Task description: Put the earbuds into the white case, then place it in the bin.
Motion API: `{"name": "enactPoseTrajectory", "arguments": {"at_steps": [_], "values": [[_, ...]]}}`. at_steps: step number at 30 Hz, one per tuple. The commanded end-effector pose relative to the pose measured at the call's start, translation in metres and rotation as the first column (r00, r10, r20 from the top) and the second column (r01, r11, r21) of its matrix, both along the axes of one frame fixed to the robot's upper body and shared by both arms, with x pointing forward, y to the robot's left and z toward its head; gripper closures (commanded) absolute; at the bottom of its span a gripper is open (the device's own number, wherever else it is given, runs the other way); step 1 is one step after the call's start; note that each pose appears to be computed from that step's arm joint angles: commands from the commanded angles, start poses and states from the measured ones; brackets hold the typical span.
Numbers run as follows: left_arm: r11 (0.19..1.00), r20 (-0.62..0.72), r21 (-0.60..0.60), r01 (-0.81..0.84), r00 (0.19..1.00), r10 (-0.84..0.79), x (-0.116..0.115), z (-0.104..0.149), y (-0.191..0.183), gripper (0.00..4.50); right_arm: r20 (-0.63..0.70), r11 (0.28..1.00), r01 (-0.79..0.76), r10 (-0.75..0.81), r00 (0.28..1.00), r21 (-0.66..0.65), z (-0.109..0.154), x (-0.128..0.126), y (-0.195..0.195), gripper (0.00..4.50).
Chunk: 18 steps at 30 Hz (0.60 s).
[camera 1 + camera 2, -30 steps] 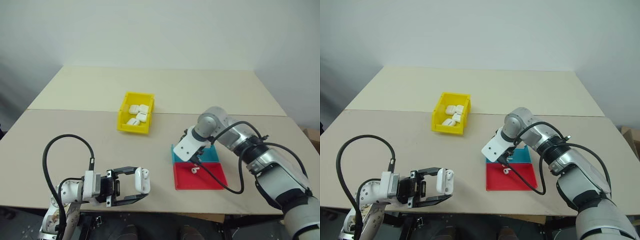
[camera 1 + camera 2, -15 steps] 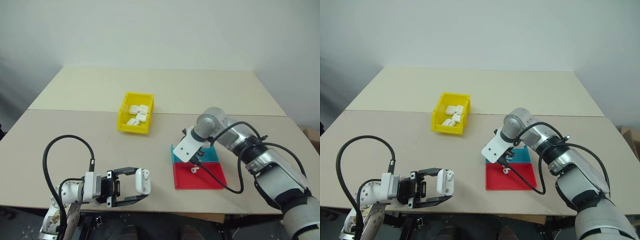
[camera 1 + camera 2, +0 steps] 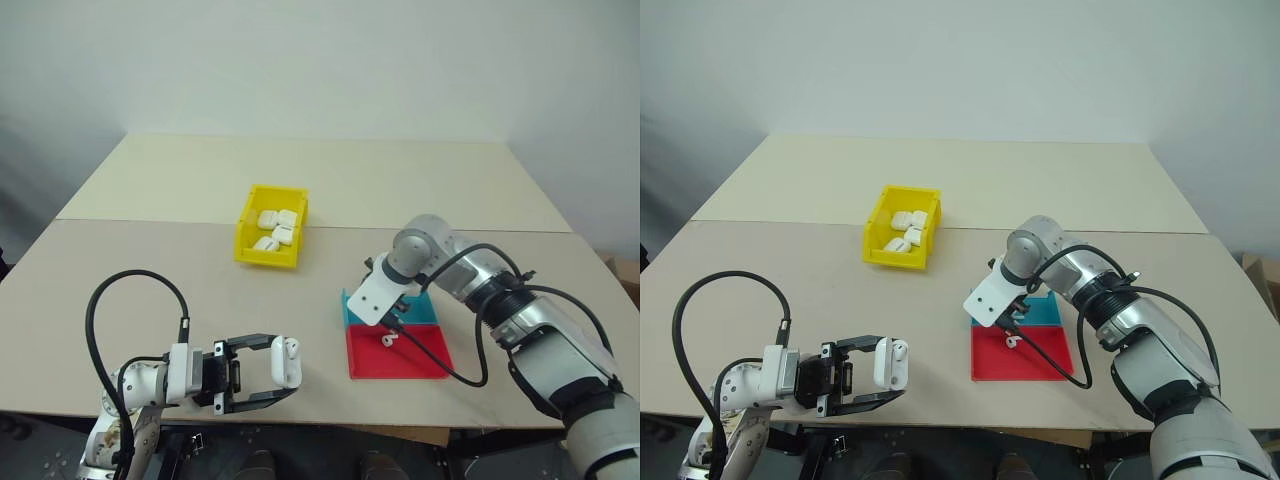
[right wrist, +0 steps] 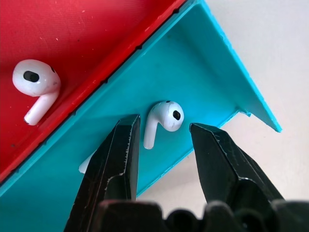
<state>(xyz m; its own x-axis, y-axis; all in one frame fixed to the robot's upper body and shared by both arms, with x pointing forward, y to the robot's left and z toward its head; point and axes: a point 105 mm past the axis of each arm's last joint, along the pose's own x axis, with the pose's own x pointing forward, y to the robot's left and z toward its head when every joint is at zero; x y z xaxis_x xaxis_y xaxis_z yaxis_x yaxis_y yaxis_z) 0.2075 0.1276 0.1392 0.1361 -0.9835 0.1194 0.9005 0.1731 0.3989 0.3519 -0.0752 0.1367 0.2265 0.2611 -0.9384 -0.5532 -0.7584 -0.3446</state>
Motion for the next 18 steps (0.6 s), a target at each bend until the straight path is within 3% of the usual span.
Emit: {"name": "enactPoseTrajectory", "arguments": {"at_steps": [1,18], "values": [[1.0,0.049,-0.009,0.013,0.999,-0.012,-0.0024,0.0078,-0.0028,1.73,0.029,1.0,-0.02,0.019,0.999,0.019,0.0105,0.0,0.0031,2.41],[1.0,0.052,-0.006,0.013,0.999,-0.012,-0.0022,0.0073,-0.0039,1.73,0.029,0.998,-0.07,0.07,0.997,0.004,0.0094,-0.003,0.0051,2.41]]}}
